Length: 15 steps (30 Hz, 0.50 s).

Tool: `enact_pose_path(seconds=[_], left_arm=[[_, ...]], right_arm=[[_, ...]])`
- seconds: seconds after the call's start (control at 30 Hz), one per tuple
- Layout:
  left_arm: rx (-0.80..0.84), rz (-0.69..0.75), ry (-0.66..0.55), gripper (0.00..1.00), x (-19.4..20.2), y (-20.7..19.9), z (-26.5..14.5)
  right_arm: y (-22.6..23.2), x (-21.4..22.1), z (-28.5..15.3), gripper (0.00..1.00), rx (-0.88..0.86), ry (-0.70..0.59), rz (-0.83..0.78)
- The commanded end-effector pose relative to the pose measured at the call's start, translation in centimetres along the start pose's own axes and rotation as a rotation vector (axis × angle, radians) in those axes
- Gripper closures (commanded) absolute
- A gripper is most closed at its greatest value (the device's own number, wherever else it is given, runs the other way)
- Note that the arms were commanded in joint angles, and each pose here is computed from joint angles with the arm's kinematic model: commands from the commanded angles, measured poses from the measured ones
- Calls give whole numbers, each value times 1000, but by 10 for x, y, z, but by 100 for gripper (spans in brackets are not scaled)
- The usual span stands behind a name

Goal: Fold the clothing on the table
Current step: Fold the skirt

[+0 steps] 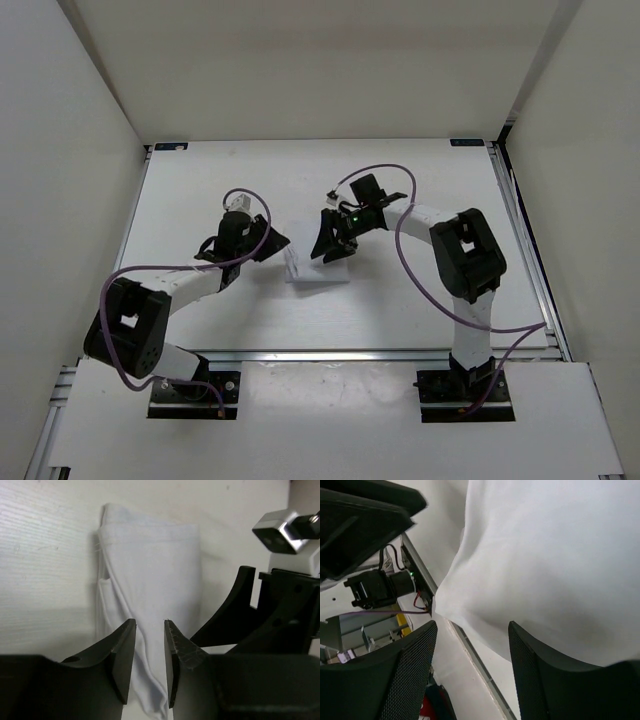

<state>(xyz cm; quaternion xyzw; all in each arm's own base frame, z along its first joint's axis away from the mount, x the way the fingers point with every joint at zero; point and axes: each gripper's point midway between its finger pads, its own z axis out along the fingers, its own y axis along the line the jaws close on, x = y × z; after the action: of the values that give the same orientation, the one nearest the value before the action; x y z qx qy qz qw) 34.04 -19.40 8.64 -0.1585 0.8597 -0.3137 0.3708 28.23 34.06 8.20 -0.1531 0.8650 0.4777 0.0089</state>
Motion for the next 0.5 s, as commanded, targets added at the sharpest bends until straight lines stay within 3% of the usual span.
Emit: enact_pose_path(seconds=[0.0, 0.23, 0.47], left_arm=[[128, -127, -28, 59, -17, -23, -4], [58, -168, -13, 44, -15, -2, 14], [21, -227, -10, 40, -14, 16, 26]], right_arm=[[9, -24, -31, 36, 25, -87, -59], [2, -25, -55, 37, 51, -131, -60], [-5, -20, -69, 38, 59, -154, -30]])
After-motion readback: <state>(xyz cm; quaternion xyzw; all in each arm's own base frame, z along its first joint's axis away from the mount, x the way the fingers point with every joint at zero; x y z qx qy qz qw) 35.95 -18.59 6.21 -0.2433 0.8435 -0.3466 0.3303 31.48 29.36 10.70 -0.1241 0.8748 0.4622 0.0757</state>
